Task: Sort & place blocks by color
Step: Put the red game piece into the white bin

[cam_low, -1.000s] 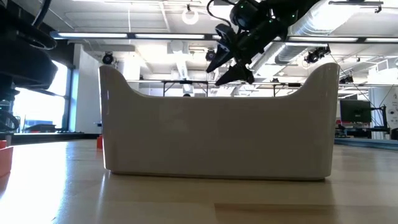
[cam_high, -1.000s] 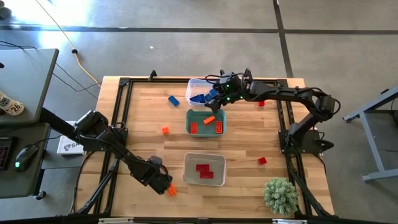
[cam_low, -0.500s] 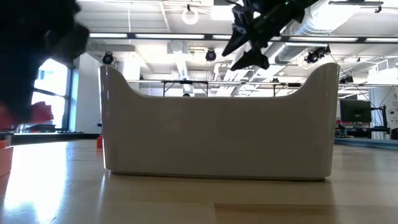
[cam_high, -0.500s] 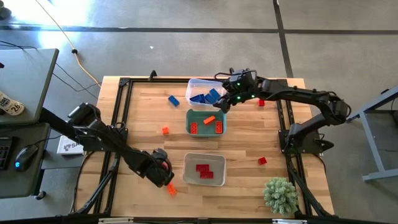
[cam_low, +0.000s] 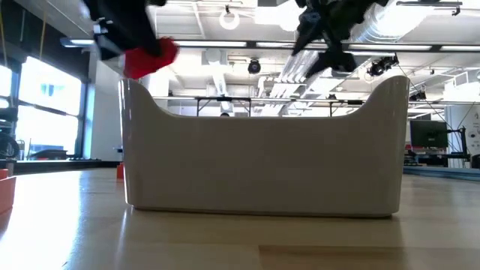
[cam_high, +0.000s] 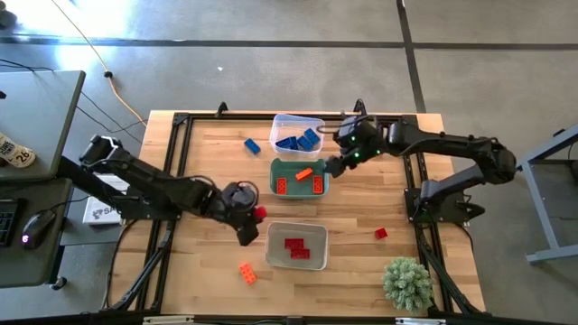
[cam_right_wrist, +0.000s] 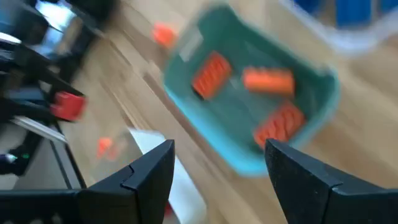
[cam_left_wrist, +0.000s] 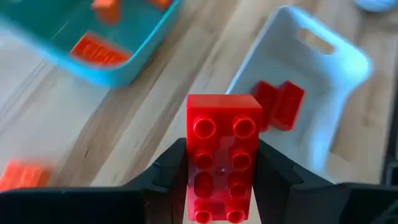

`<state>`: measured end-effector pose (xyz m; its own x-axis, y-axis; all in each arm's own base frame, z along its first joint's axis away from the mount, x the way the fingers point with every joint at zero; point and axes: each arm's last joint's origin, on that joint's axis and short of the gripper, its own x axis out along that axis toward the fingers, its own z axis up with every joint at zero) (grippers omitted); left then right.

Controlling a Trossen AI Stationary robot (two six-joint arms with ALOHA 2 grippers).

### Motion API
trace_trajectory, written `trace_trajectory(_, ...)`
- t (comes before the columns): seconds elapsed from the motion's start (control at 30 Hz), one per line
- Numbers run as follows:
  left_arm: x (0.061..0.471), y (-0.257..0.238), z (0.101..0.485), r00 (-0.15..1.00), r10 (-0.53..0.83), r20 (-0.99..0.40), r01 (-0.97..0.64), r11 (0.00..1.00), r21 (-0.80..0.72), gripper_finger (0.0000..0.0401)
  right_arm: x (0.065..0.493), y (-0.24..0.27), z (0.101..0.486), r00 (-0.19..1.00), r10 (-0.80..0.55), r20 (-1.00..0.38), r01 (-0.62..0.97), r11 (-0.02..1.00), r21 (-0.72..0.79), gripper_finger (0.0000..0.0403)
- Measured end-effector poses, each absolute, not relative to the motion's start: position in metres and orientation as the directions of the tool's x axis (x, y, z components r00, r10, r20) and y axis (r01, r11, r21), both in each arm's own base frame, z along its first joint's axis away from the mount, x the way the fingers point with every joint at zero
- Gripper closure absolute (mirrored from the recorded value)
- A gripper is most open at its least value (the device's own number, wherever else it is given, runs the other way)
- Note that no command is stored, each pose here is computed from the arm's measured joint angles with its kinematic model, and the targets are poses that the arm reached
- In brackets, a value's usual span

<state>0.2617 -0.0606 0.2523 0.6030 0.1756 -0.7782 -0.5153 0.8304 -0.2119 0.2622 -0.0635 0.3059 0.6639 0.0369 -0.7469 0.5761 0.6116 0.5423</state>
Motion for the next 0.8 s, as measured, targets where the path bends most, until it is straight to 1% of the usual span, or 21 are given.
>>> trace_trajectory(0.13,0.276,-0.053,0.261,0.701,0.079,-0.708,-0.349,0.905,-0.245,0.0291,0.258,-0.05,0.298,0.568,0.04,-0.822,0.669,0.559,0.489,0.0167)
trace_trajectory(0.27,0.289,-0.046,0.264,0.763,0.013,-0.646,-0.227,0.941,-0.249,0.0291,0.252,-0.035,0.293,0.481,0.04,-0.876,0.735,0.526,0.428,0.0167)
trace_trajectory(0.4,0.297,-0.042,0.265,0.798,-0.02,-0.602,-0.12,0.974,-0.192,0.0291,0.247,-0.023,0.29,0.41,0.004,-0.912,0.795,0.489,0.36,0.0167)
trace_trajectory(0.47,0.298,-0.041,0.263,0.794,-0.064,-0.605,-0.054,0.983,-0.175,0.0291,0.245,-0.017,0.289,0.382,-0.025,-0.924,0.829,0.451,0.331,0.0167)
trace_trajectory(0.53,0.303,-0.043,0.262,0.804,-0.114,-0.584,0.017,0.986,-0.168,0.0291,0.242,-0.012,0.287,0.339,-0.041,-0.94,0.873,0.385,0.298,0.0167)
trace_trajectory(0.63,0.306,-0.044,0.254,0.78,-0.137,-0.611,0.088,0.99,-0.11,0.0286,0.235,-0.003,0.285,0.268,-0.032,-0.963,0.922,0.299,0.247,0.0167)
trace_trajectory(0.7,0.31,-0.046,0.246,0.762,-0.137,-0.633,0.105,0.991,-0.088,0.027,0.23,0.003,0.283,0.209,-0.024,-0.978,0.942,0.273,0.195,0.0167)
trace_trajectory(0.8,0.315,-0.047,0.236,0.743,-0.134,-0.655,0.102,0.991,-0.087,0.025,0.224,0.012,0.281,0.136,-0.013,-0.991,0.956,0.262,0.128,0.0167)
